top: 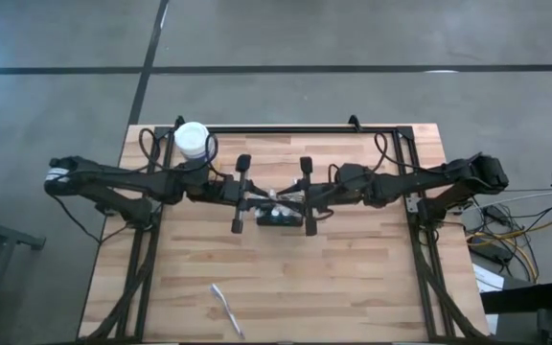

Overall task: Pick & Place toothbrushing station
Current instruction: Put the orange toothbrush into the mesh organizer, then put the violet toothbrush into the mesh organizer

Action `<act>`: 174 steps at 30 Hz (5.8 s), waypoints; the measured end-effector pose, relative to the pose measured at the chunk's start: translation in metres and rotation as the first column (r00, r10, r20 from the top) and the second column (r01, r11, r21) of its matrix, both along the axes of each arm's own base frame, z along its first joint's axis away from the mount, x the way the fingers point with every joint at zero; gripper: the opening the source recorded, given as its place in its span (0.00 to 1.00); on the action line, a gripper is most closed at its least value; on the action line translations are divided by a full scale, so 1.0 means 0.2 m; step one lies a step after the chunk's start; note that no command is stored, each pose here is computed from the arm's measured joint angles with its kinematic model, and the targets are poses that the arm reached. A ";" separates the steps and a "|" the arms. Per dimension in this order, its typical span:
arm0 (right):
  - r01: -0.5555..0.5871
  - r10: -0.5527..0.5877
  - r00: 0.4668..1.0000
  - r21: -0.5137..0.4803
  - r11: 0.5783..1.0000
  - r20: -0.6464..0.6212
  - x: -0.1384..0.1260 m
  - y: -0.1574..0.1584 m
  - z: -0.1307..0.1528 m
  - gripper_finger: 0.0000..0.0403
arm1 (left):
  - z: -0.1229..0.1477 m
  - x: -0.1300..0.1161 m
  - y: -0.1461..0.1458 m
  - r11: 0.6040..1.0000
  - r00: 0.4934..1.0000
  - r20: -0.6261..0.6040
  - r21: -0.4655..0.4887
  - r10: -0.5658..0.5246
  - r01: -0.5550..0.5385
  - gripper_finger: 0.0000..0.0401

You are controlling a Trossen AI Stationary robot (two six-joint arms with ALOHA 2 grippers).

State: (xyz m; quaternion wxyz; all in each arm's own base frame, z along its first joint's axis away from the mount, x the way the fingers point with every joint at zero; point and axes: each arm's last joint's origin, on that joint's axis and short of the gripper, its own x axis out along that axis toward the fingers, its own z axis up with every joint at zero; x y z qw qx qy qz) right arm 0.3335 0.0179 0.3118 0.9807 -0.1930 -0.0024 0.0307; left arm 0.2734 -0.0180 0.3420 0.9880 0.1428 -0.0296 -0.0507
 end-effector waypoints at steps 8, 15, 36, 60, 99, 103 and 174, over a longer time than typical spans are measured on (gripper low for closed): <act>0.005 -0.005 1.000 0.018 1.000 0.011 -0.04 0.00 0.05 0.42 | 0.04 -0.04 0.00 1.000 0.999 0.025 0.010 -0.022 0.021 0.03; 0.011 -0.007 0.998 0.069 0.998 -0.055 -0.22 -0.01 0.16 0.54 | 0.15 -0.27 0.01 1.000 1.000 0.018 0.016 -0.022 0.022 0.03; -0.010 -0.004 0.994 0.125 0.992 0.107 -0.90 -0.05 0.05 0.02 | -0.30 -0.51 -0.07 0.996 0.997 0.036 -0.053 -0.066 0.068 0.03; -0.035 0.019 0.992 0.133 0.990 0.122 -0.92 -0.05 -0.15 0.02 | -0.53 -0.32 0.03 0.999 0.999 0.030 -0.027 0.030 -0.029 0.03; -0.033 0.017 0.994 0.148 0.988 0.103 -0.91 -0.05 -0.17 0.02 | -0.87 -0.10 0.13 0.992 0.955 -0.266 0.023 0.129 -0.127 0.03; -0.032 0.017 0.995 0.148 0.988 0.097 -0.91 -0.05 -0.17 0.02 | -0.88 -0.10 0.14 0.990 0.952 -0.275 0.019 0.136 -0.136 0.03; -0.021 0.014 0.999 0.218 0.976 0.033 -0.86 -0.04 -0.21 0.02 | -0.38 -0.58 -0.21 0.947 0.798 -0.538 -0.298 -0.272 0.121 0.03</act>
